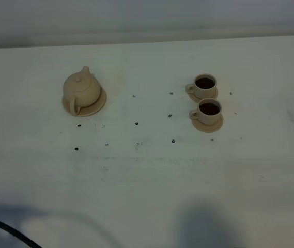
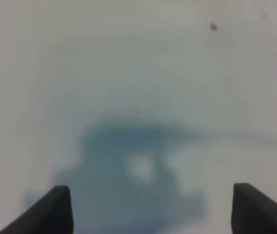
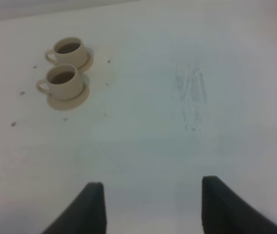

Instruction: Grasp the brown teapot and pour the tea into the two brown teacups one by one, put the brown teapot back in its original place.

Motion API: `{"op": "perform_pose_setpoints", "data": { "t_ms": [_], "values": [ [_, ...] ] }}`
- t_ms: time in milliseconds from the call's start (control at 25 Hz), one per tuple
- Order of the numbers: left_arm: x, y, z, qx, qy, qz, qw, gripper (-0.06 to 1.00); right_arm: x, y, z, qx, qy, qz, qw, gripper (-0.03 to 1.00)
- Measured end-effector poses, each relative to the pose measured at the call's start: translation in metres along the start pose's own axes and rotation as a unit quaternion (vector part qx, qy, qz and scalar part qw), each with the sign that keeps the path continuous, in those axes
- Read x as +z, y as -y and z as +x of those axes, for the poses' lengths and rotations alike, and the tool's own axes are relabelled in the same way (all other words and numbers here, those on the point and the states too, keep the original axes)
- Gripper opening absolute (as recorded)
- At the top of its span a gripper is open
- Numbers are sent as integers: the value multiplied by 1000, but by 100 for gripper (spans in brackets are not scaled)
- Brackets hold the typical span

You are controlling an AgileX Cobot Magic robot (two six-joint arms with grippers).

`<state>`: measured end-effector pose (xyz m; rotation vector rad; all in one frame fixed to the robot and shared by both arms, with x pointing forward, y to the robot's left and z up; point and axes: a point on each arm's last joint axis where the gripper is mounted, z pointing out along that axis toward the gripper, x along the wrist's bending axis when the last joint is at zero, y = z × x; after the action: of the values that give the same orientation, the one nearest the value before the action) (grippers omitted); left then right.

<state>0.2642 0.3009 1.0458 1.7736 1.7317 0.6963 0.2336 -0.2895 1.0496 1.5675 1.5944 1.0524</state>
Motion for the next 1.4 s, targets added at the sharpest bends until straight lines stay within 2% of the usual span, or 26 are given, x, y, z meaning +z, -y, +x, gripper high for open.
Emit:
{"op": "perform_pose_setpoints", "data": {
  "t_ms": [240,480,1400],
  "values": [
    [-15,13,1,-26,-24,-64,997,66,0,0,0,0,0,0,1000,47],
    [-25,25,0,-31,-28,-116,992,66,0,0,0,0,0,0,1000,47],
    [-26,25,0,-27,-28,-117,992,66,0,0,0,0,0,0,1000,47]
  ]
}}
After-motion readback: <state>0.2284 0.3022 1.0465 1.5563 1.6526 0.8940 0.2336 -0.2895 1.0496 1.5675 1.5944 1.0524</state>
